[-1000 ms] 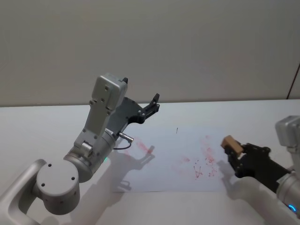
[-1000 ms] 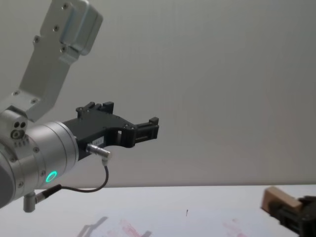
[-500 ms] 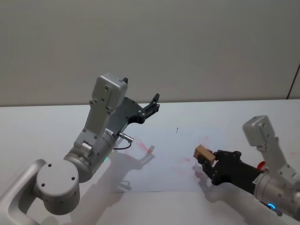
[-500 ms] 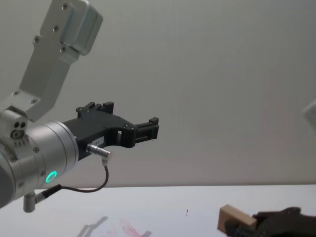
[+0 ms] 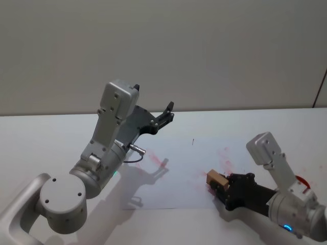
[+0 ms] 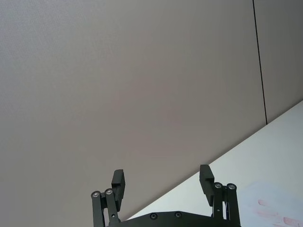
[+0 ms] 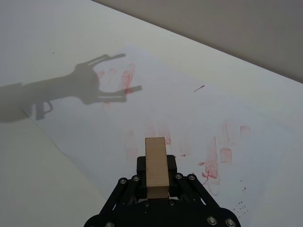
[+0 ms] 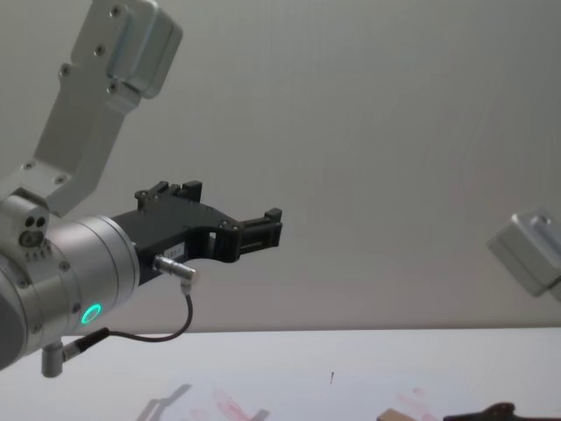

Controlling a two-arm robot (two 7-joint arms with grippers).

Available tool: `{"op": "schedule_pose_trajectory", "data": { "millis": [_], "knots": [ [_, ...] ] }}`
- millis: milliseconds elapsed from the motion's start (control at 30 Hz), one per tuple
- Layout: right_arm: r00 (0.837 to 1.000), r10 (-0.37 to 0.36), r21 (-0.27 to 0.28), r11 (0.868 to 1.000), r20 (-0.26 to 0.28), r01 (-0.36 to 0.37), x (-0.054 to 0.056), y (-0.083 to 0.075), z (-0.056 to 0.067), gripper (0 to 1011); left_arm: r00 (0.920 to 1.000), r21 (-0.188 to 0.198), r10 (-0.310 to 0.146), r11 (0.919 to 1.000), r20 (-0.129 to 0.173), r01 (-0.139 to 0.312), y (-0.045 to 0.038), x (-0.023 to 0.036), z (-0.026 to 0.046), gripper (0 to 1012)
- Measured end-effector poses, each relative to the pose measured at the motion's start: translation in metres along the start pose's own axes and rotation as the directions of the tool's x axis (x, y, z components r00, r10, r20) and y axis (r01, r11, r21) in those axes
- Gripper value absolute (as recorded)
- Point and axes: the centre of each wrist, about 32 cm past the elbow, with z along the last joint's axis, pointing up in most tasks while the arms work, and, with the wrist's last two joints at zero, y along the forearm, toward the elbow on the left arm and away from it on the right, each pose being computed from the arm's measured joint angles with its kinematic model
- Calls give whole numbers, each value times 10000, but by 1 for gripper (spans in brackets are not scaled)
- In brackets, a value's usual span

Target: Use the one hand to pick up the stamp and affix it onto the A4 paper.

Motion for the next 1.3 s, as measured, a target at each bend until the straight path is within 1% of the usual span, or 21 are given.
{"op": "schedule_pose_trajectory", "data": {
  "millis": [367,833,1100,1167,1200,1233,1300],
  "knots": [
    [9998,-95,-429,9990,-173,88,-27,23,-50,218,10000,0,1,10000,0,-1,0,0,0,1001],
    [9985,-270,-627,9977,-481,240,-45,14,-123,218,10000,0,0,10000,0,0,0,0,0,1001],
    [9970,-292,-182,9994,-716,280,-57,29,-129,218,10000,0,-1,10000,0,1,0,0,0,1001],
    [9966,-281,103,9995,-771,290,-56,30,-97,218,10000,0,0,10000,0,0,0,0,0,1001],
    [9965,-284,344,9989,-792,312,-50,27,-63,218,10000,0,-1,10000,0,1,0,0,0,1001],
    [9965,-284,344,9989,-792,312,-50,27,-63,218,10000,0,-1,10000,0,1,0,0,0,1001],
    [9960,-300,741,9966,-837,362,-40,19,-12,217,10000,0,0,10000,0,0,0,0,0,1001]
  ]
}}
